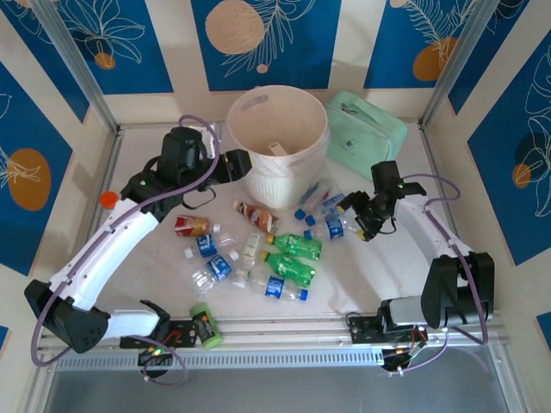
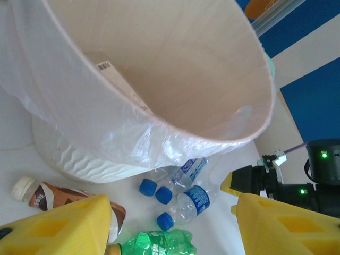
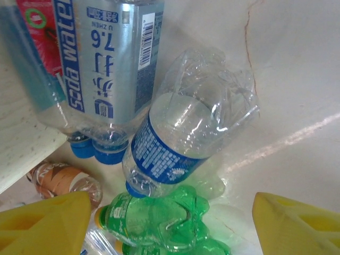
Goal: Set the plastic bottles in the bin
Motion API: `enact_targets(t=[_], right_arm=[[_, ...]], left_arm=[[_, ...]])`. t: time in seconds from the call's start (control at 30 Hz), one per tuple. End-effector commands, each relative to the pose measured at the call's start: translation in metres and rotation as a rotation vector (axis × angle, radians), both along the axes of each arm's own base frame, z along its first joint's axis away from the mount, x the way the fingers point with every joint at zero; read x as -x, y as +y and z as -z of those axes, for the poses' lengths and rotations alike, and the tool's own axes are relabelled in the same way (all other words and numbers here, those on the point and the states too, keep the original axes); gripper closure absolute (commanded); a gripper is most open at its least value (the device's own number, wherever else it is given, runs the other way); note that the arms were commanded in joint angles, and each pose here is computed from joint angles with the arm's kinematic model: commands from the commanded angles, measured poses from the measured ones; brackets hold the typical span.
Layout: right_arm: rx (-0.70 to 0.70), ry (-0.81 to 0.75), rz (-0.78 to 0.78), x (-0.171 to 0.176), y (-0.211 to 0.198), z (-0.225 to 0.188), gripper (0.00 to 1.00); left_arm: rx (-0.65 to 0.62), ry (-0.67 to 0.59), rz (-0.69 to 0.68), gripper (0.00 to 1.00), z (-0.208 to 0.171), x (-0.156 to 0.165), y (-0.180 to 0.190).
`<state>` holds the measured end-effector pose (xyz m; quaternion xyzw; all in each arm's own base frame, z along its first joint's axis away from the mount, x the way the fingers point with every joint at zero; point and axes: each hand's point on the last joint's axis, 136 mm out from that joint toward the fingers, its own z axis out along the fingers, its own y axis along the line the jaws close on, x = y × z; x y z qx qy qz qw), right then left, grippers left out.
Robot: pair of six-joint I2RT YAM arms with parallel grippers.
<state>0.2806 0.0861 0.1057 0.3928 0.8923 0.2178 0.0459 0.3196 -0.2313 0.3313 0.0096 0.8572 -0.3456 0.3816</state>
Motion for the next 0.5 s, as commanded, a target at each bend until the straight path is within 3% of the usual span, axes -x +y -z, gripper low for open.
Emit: enact_targets(t=[0.0,0.47], right_arm=[[0.009,0.032,0.03,-0.002,0.002,0.015,0.21],[0.05,0.101,0.032,-0.006,0.0,0.054,0.24]], left_arm=[[0.081,-0.041,0.017,0.37,-0.019,0.006,-0.002],[0.106,-0.008,0.045,0.39,-0.004,0.009,-0.008]])
